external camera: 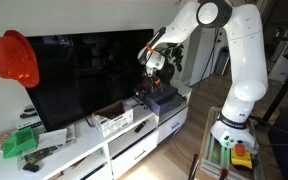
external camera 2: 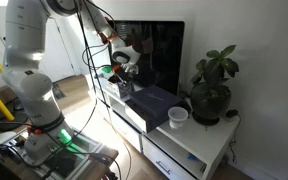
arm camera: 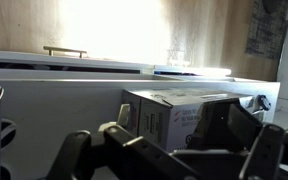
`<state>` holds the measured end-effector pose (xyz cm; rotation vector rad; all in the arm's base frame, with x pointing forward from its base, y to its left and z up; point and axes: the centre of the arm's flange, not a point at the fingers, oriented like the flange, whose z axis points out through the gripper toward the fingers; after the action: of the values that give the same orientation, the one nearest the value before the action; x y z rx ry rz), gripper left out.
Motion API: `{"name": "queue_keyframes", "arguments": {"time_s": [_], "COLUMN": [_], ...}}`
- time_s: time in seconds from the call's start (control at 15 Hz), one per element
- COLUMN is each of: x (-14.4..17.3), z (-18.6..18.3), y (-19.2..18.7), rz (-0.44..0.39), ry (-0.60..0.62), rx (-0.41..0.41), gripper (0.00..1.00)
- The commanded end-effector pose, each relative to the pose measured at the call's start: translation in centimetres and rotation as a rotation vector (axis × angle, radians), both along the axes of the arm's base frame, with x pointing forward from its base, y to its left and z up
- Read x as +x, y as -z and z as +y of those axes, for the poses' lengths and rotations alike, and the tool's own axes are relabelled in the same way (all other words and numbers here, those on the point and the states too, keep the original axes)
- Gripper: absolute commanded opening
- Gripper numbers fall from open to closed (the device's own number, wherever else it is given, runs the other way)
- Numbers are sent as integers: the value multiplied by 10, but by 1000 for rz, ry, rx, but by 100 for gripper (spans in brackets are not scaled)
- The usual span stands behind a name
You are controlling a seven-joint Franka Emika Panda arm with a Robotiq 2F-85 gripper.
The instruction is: Move the white and purple box to the left slightly then put the purple packet close to the edge of the table
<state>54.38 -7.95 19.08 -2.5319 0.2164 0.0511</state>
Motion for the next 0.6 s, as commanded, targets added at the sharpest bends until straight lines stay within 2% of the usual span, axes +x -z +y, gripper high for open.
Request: {"name": "queue_keyframes", "arguments": {"time_s": [0.0, 0.27, 0.53], "x": [0, 1, 18], "z": [0, 0, -3], "y": [-2, -9, 11], "rz": [-4, -14, -75], "ry": [0, 1, 25], "rx": [0, -1, 76], "gripper": [100, 100, 100]}}
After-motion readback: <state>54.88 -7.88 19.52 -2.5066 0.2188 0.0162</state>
